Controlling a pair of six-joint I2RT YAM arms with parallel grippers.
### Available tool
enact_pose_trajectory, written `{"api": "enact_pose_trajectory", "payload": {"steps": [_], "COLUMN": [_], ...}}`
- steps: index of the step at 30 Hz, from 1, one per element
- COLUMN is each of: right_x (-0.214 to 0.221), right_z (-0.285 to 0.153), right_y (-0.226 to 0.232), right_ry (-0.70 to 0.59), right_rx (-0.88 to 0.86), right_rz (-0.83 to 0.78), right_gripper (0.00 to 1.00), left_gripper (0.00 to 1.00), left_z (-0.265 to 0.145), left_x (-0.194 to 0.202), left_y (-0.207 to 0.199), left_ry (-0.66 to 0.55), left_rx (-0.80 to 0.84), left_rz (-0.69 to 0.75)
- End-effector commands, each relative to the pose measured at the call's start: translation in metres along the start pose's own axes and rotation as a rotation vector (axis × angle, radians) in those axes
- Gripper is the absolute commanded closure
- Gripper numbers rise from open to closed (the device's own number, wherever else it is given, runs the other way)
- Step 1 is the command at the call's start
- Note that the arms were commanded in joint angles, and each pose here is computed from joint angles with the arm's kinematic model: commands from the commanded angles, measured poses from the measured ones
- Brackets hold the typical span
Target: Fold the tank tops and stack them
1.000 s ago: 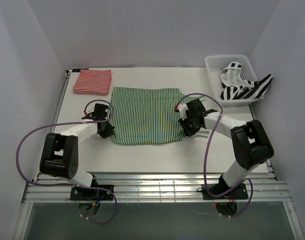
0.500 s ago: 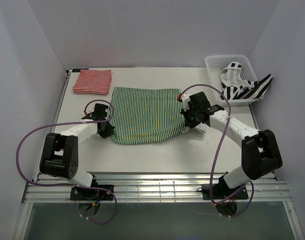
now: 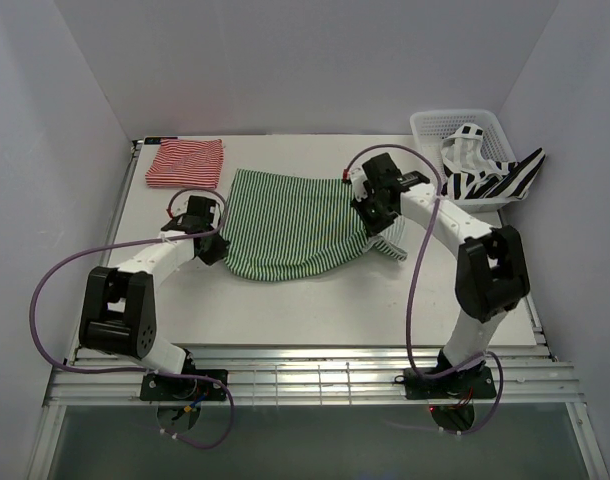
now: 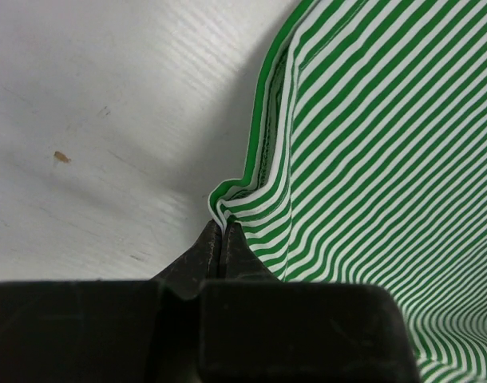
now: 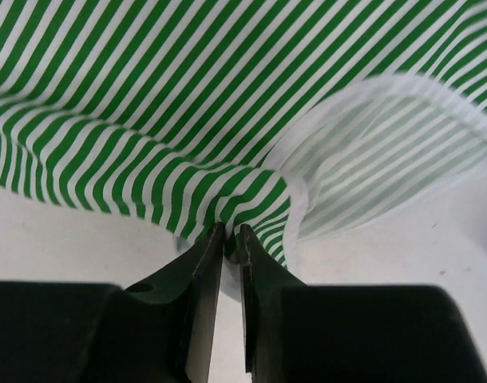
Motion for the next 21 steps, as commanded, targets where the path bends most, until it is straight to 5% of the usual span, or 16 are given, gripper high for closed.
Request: {"api": "enact_pose_trajectory", "payload": {"steps": [1,3,6,11,17,21], "right_x": [-0.039,-0.049,-0.059,-0.004,0.051,0.083], "right_z": [0.004,0.020,0.020,0.003,-0.006,0.003], "right_y": [-0.006,-0.016,-0.016,0.001,0.044,0.028], "right_ry": [-0.020,0.004,-0.028,-0.048,-0.141,-0.136], "right_rx": [0.024,0.121,0.143,0.092,-0.185,-0.005], "right_rz": [-0.052,0.000,0.049,0.048,0.107,0.233], "right_gripper": [0.78,0.57,0.48,0.45,0.40,0.31], "left_gripper": [1.00,1.00,1.00,1.00,1.00,1.00], "left_z": [-0.005,-0.001,0.002,0.003,0.003,-0.002], "left_x": [-0.016,-0.017,-0.015,-0.010,-0.002,-0.001], "left_y": [-0.009,-0.011,-0.011,-0.009,-0.004,-0.001], "left_ry": [-0.043,-0.029,-0.010,0.002,0.024,0.008], "left_rx": [0.008,0.001,-0.005,-0.007,-0.008,-0.007], "left_rz": [-0.010,-0.006,-0.009,-0.017,-0.019,-0.025]}}
Point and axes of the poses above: each gripper's point midway between its finger pads, its own z axis out along the fingers, its own y axis along the line the jaws close on, x = y × z, the point moved 7 cm from there along -z, back along the fingers, and after that the axes turned 10 degrees about z, right-handed, at the moved point
